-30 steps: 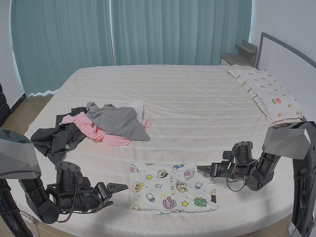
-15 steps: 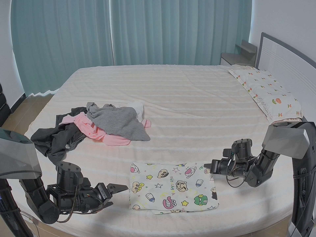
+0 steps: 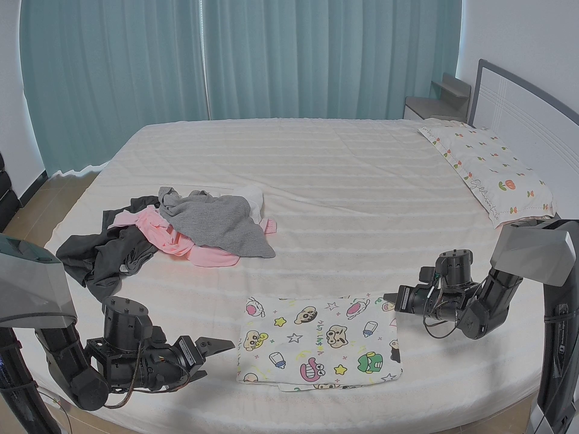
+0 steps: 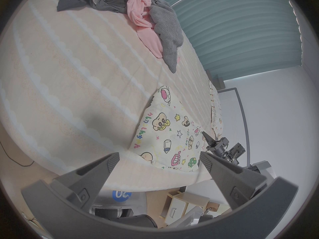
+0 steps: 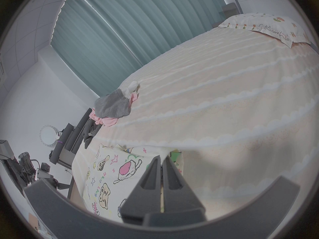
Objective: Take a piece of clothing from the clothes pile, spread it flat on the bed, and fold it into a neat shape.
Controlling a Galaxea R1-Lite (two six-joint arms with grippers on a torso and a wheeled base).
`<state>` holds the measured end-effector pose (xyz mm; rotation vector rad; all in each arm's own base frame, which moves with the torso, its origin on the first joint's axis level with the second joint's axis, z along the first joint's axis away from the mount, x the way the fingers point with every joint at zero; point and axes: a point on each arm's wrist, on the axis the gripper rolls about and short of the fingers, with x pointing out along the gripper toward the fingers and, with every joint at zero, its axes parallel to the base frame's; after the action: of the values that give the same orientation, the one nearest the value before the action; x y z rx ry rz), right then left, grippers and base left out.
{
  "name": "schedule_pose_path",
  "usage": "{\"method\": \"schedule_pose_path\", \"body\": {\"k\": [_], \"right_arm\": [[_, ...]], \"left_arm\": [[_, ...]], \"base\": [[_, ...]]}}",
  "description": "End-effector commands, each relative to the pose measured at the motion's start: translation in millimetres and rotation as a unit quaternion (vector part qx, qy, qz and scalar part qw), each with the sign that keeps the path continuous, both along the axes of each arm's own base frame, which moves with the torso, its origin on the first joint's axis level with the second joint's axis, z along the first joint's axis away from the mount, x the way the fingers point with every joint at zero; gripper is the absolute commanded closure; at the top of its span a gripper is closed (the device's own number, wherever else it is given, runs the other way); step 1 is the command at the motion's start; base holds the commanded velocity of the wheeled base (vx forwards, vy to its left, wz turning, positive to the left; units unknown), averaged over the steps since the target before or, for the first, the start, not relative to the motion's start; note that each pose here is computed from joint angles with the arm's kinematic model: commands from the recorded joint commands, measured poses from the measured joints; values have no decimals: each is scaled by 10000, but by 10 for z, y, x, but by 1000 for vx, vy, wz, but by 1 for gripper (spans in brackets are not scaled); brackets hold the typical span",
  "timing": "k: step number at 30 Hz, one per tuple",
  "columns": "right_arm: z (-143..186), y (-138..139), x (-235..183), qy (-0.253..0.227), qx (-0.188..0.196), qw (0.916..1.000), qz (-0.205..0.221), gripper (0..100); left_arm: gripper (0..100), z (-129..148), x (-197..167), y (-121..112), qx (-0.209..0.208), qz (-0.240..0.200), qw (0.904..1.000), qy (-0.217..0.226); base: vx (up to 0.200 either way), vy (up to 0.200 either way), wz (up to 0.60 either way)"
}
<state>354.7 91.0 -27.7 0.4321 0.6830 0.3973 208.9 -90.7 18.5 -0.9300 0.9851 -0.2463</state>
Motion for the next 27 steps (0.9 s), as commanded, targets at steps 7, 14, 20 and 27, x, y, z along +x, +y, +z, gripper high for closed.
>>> {"method": "schedule_pose_path", "body": {"k": [7, 14, 20, 27], "right_arm": [[-30, -8, 25, 8, -5, 10000, -33, 100], [-33, -8, 28, 8, -5, 10000, -33, 100], [-53, -13, 6, 56, -22, 10000, -29, 0], [-71, -29, -66, 180, -41, 9998, -27, 0]], "left_arm": [[0, 2, -1, -1, -1, -1, 10000, -5], [0, 2, 0, 2, 3, 2, 10000, -10], [0, -12, 6, -1, 11, 2, 10000, 12], [0, -29, 46, -14, 49, 24, 10000, -19]], "base": [[0, 0, 0], [0, 0, 0], [0, 0, 0], [0, 0, 0]]}}
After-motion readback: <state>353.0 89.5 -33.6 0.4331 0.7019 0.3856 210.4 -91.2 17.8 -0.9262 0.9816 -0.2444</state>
